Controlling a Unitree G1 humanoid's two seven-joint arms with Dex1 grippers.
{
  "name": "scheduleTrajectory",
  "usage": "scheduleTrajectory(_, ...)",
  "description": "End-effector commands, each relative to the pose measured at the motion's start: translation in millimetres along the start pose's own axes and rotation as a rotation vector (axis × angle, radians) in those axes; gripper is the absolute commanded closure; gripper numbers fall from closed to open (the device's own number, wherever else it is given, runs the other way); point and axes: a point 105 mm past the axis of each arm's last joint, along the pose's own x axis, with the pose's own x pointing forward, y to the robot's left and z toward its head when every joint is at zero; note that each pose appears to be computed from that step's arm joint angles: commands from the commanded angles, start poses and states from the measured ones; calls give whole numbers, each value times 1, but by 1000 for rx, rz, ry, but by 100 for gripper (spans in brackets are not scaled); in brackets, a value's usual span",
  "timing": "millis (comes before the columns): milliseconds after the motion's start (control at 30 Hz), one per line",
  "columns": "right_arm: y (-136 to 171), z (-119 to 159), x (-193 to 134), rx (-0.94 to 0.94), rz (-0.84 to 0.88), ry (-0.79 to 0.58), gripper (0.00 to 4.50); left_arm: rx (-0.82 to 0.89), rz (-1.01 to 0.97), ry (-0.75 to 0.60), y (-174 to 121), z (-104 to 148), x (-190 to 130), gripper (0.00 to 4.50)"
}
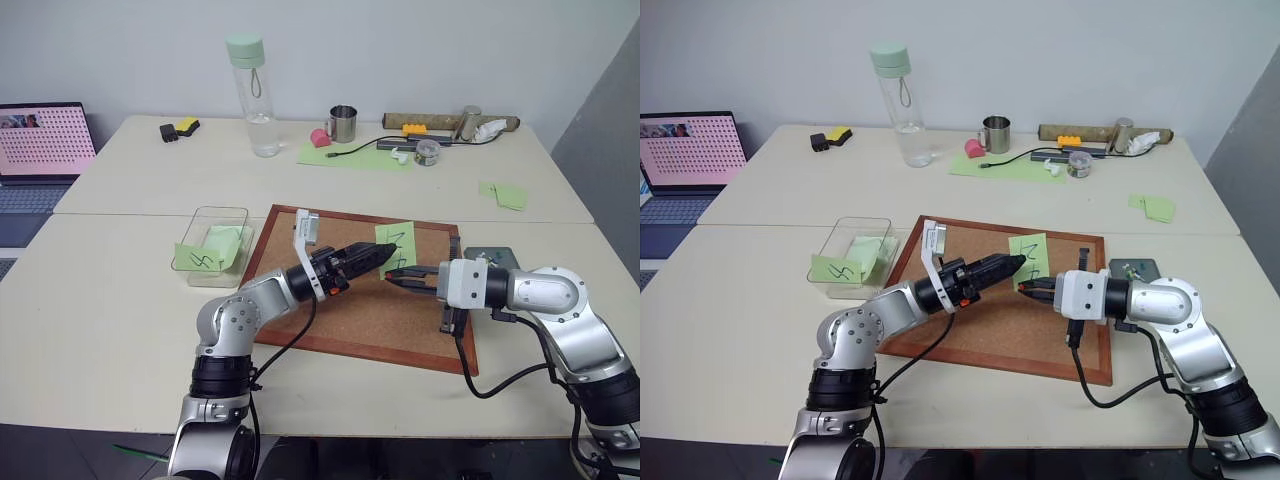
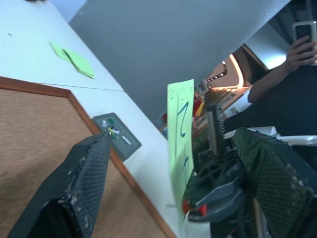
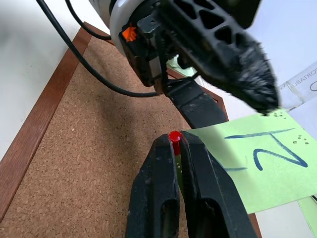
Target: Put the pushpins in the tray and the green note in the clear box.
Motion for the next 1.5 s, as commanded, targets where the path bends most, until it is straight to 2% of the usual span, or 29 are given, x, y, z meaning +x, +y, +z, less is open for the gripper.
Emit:
scheduleTrajectory(33,-3,18,3,-57,6,-47,450,-7,-40,-40,-8,7,10,34)
scheduleTrajectory(67,-3,19,3,-55,6,-50,450,-10,-39,-42,-7,7,11,69)
scheduleTrajectory(300,-2,20,4,-49,5,-55,450,-12,-36,-40,-6,4,11,192)
scheduleTrajectory(433,-1,20,5,-47,3,-57,450,0,-34,-41,-6,3,11,284)
scheduleTrajectory(600,-1,20,5,-46,-3,-61,450,13,-37,-37,-6,1,11,360)
scheduleTrajectory(733,-2,21,5,-47,-9,-66,450,20,18,-47,4,-1,11,447)
scheduleTrajectory(1033,-11,28,4,-31,-51,-94,450,54,139,-80,27,1,9,450)
scheduleTrajectory(1200,-21,30,-6,52,-117,-95,450,65,155,-82,31,1,9,450)
scheduleTrajectory(1333,-34,10,-37,221,-246,-6,450,94,157,-80,30,3,7,450)
scheduleTrajectory(1500,-47,-46,-91,411,-471,218,450,194,140,-57,21,8,4,450)
